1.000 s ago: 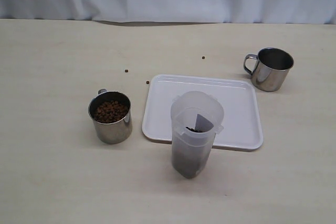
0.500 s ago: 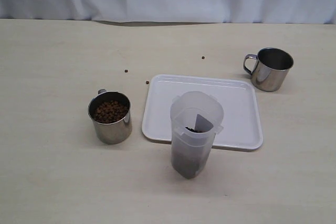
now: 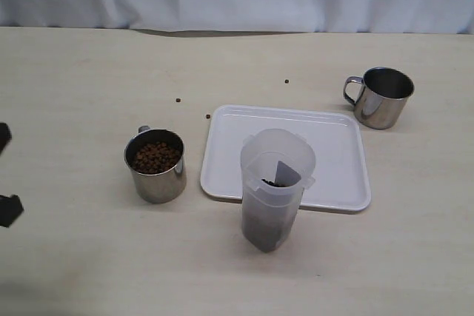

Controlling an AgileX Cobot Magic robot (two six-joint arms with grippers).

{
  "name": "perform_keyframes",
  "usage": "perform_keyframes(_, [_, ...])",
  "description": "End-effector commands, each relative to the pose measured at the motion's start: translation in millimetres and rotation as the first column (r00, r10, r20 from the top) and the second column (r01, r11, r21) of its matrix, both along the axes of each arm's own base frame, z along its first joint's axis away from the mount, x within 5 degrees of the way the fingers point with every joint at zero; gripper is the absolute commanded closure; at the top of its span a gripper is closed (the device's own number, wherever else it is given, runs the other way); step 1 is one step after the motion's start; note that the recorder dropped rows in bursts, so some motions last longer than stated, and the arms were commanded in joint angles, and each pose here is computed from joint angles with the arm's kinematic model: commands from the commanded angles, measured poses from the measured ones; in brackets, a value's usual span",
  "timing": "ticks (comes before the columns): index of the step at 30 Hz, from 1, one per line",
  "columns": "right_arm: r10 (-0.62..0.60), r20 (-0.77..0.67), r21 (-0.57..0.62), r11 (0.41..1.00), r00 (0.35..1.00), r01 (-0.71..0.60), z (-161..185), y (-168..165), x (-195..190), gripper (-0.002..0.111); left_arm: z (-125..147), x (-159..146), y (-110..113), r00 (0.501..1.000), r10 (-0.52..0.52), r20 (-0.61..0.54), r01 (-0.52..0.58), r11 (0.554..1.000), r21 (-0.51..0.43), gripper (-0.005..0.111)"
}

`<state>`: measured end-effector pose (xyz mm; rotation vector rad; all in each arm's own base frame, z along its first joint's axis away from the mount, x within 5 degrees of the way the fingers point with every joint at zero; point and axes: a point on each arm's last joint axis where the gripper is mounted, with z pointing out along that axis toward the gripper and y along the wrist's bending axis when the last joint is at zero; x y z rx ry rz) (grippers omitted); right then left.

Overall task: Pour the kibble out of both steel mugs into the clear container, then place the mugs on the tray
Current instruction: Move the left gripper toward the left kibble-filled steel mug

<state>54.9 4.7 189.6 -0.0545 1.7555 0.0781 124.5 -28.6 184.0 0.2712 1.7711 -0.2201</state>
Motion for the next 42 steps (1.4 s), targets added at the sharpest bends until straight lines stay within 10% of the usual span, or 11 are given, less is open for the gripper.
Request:
perform_keyframes(1, [0.0, -0.002, -0.009, 1.0, 1.0, 0.0, -1, 0, 0, 0.103, -21, 9, -15, 0.98, -0.17, -0.107, 0.173, 0.985, 0.015, 0.107])
perform_keyframes(13, [0.0, -0.002, -0.009, 1.0, 1.0, 0.0, -1, 0, 0, 0.103, -51, 20, -33, 0.91, -0.385, -0.155, 0.385, 0.922, -0.03, 0.099])
perform_keyframes(17, [0.0, -0.002, -0.009, 1.0, 1.0, 0.0, -1, 0, 0, 0.103, -56, 23, -33, 0.9, -0.404, -0.161, 0.41, 0.912, 0.001, 0.035])
perform_keyframes(20, [0.0, -0.002, -0.009, 1.0, 1.0, 0.0, -1, 0, 0, 0.103, -60, 31, -31, 0.899, -0.385, -0.208, 0.401, 0.915, 0.037, 0.007])
perform_keyframes(42, [0.0, -0.002, -0.009, 1.0, 1.0, 0.0, -1, 0, 0, 0.103, -72, 56, -29, 0.91, -0.355, -0.216, 0.387, 0.913, 0.127, 0.007])
